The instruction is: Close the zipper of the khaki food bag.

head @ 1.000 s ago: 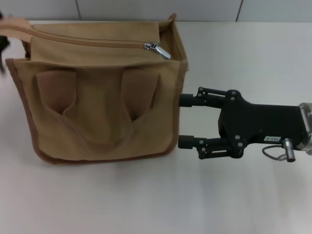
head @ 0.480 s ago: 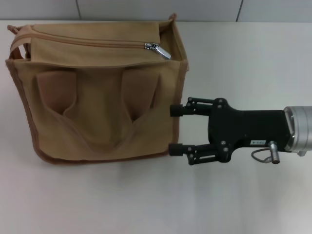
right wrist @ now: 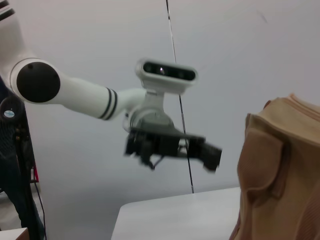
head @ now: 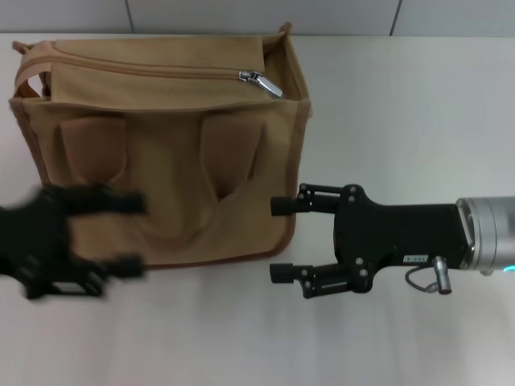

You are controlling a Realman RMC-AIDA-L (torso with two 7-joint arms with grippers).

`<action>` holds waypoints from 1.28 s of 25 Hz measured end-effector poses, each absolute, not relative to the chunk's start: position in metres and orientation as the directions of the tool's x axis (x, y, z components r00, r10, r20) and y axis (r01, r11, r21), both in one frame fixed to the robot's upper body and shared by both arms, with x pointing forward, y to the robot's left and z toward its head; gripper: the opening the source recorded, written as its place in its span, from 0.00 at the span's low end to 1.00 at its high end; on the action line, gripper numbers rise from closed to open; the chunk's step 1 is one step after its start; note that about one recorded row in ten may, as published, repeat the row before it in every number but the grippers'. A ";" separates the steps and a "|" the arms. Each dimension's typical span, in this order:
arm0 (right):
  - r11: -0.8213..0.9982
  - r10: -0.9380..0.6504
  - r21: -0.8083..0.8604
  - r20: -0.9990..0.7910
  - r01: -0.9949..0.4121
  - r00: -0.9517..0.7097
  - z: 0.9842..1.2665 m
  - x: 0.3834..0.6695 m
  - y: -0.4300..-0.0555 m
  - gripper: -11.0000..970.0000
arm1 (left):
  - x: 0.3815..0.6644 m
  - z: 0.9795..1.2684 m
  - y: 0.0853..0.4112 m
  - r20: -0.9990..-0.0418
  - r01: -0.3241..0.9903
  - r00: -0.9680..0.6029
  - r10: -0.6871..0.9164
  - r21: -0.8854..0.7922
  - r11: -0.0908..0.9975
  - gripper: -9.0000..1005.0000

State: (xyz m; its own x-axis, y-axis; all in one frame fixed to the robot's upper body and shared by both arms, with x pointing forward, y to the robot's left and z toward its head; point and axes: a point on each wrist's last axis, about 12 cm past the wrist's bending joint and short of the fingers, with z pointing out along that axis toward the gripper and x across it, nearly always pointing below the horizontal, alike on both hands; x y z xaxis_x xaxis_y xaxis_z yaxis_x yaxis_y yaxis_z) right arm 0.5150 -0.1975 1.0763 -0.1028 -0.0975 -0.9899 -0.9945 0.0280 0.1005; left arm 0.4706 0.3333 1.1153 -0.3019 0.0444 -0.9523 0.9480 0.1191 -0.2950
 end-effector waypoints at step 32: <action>0.079 -0.105 0.091 -0.989 -0.993 -0.099 1.048 0.496 -0.196 0.84 | 0.464 1.063 0.297 -0.940 0.941 -0.315 0.135 -0.291 0.171 0.80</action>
State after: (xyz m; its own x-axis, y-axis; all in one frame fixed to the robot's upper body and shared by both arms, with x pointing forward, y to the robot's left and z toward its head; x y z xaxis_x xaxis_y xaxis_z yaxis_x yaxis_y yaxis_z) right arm 0.4963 -0.1962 1.0483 -0.0994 -0.1049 -0.9895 -0.9927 0.0794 0.0913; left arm 0.4644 0.2974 1.0634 -0.3147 0.1348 -0.9395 0.9414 0.1709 -0.2908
